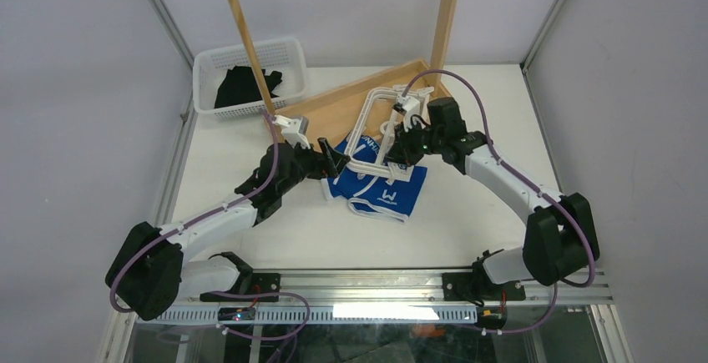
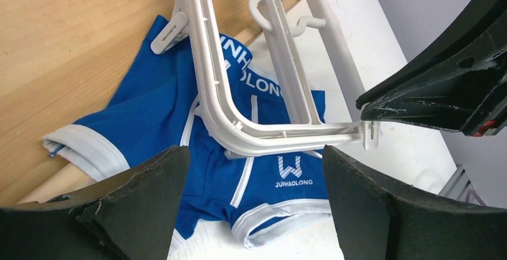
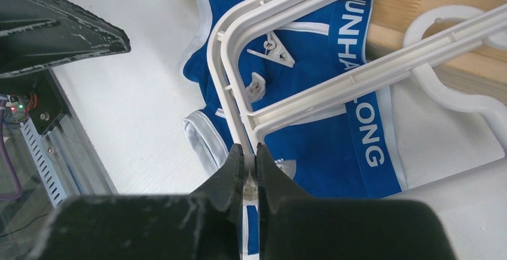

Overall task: Clip the underwear to the hanger
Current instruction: Clamp the underwear onto the hanger.

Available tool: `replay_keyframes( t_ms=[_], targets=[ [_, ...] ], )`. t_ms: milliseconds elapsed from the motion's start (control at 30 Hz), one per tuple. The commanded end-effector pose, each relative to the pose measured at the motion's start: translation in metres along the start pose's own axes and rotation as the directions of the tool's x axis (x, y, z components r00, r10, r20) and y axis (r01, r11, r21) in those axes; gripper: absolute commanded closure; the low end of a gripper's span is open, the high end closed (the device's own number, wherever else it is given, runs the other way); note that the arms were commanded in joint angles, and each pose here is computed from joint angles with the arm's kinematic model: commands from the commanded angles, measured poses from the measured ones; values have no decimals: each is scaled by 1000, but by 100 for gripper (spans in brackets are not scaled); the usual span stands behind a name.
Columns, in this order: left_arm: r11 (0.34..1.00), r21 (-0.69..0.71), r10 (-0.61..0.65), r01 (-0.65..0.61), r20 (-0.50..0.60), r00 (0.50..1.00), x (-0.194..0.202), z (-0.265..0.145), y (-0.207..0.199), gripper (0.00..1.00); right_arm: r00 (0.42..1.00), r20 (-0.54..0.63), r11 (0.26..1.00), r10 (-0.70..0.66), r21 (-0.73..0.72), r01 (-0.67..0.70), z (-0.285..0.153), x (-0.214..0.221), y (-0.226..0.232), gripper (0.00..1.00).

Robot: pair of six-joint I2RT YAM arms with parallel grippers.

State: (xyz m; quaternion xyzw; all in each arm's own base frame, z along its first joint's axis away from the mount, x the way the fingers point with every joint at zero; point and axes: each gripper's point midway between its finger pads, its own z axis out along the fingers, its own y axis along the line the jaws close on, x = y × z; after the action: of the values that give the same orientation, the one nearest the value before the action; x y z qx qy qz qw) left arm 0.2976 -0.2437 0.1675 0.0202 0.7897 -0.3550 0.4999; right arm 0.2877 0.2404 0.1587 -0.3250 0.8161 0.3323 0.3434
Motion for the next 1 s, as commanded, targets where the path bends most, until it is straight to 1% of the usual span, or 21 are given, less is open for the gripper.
replay_keyframes(
  t_ms=[0,167,300,567,667,800,867,967],
  targets=[
    [999,-1,-46,46,-17,999,3,2,1,17,999,37,1000,1,-24,0,2,-23,8,100],
    [998,26,-49,51,-74,996,22,6,1,18,1000,-2,1000,5,-3,-5,4,-20,8,100],
    [993,78,-77,87,-124,989,38,10,-4,19,999,-38,1000,10,12,-9,4,-22,7,100],
    [979,159,-106,131,-160,982,50,23,-14,19,991,-133,998,5,65,3,7,-15,8,100],
    [970,185,-122,155,-178,976,58,29,-16,19,989,-148,996,4,87,9,8,-11,8,100],
    [956,227,-149,185,-167,975,57,33,-22,16,989,-149,994,5,106,11,7,-4,6,100],
    [956,221,-163,195,-155,974,54,35,-22,17,989,-146,994,7,112,10,8,0,4,100],
    [963,189,-173,190,-103,979,42,31,-18,16,991,-137,993,12,118,5,8,5,3,100]
  ],
)
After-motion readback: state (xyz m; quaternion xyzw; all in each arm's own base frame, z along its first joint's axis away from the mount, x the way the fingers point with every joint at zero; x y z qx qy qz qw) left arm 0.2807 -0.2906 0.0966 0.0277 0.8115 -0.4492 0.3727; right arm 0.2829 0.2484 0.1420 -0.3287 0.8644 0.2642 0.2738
